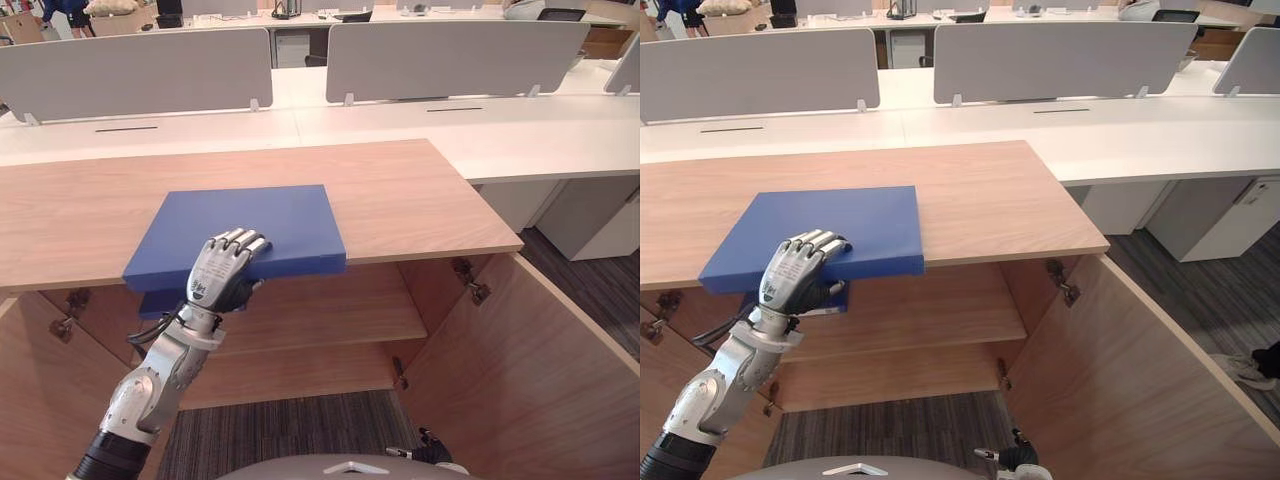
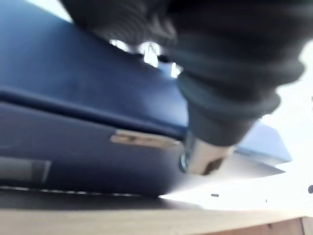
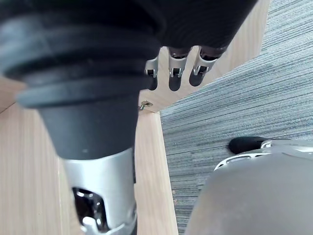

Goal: Walk over to the cabinet, pick up the folder, carry it to the office cabinet, place the folder inside the office cabinet, then close the office cabinet door

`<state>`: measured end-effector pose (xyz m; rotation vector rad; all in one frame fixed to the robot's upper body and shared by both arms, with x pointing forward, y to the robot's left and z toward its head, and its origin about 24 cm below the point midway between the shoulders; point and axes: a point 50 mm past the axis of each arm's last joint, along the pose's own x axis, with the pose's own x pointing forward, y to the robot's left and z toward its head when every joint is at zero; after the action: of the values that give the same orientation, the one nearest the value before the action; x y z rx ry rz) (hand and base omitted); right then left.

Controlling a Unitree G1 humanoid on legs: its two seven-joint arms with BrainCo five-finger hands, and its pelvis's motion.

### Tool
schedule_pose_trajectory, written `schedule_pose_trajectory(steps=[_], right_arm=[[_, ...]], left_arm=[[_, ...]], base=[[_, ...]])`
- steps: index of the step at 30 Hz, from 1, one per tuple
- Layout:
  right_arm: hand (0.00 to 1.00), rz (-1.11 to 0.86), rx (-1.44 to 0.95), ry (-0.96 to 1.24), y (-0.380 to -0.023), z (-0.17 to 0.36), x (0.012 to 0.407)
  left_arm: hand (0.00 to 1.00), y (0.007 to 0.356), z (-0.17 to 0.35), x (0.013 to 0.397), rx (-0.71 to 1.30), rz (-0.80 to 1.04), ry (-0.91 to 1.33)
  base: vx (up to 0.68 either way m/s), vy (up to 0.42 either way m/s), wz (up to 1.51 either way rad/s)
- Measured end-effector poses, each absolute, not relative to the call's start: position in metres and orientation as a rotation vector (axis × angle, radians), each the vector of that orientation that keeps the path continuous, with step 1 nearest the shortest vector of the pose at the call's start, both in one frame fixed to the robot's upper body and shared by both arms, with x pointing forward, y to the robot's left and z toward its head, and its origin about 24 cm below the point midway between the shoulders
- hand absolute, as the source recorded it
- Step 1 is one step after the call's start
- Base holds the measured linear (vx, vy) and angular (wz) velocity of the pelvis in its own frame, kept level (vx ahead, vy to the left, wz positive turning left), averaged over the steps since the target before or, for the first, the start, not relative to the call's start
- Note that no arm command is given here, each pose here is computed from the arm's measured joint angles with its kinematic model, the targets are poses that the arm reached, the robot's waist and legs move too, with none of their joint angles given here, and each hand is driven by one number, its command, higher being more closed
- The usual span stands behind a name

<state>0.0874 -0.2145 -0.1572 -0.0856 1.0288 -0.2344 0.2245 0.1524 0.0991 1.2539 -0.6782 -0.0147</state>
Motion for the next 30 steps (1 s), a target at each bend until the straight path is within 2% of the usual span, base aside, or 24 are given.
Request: schedule_pose_trajectory(steps=[5,10,15,24,30], right_arm=[[0.0,-0.232,-0.089,1.028,-0.214,-0.157,0.087],[0.0,-0.231,-0.087,1.001,-0.212,-0.155,0.091],[0.0,-0.213,-0.067,0.872,-0.203,-0.143,0.107],[0.0,-0.139,0.02,0.615,-0.168,-0.112,0.14],[0.0,-0.116,0.07,0.37,-0.153,-0.07,0.169]], left_arm=[[1.0,0.149,0.105,0.224,1.221,0.019,-0.707],[1.0,0.139,0.126,0.215,1.032,0.114,-0.779],[1.0,0.126,0.148,0.204,0.804,0.2,-0.884],[1.0,0.121,0.163,0.188,0.602,0.278,-0.942],[1.0,0.108,0.165,0.18,0.451,0.22,-0.961]], base=[[0.0,0.0,0.0],[0.0,0.002,-0.08],[0.01,-0.002,-0.06],[-0.04,-0.004,-0.07],[0.0,0.0,0.0]])
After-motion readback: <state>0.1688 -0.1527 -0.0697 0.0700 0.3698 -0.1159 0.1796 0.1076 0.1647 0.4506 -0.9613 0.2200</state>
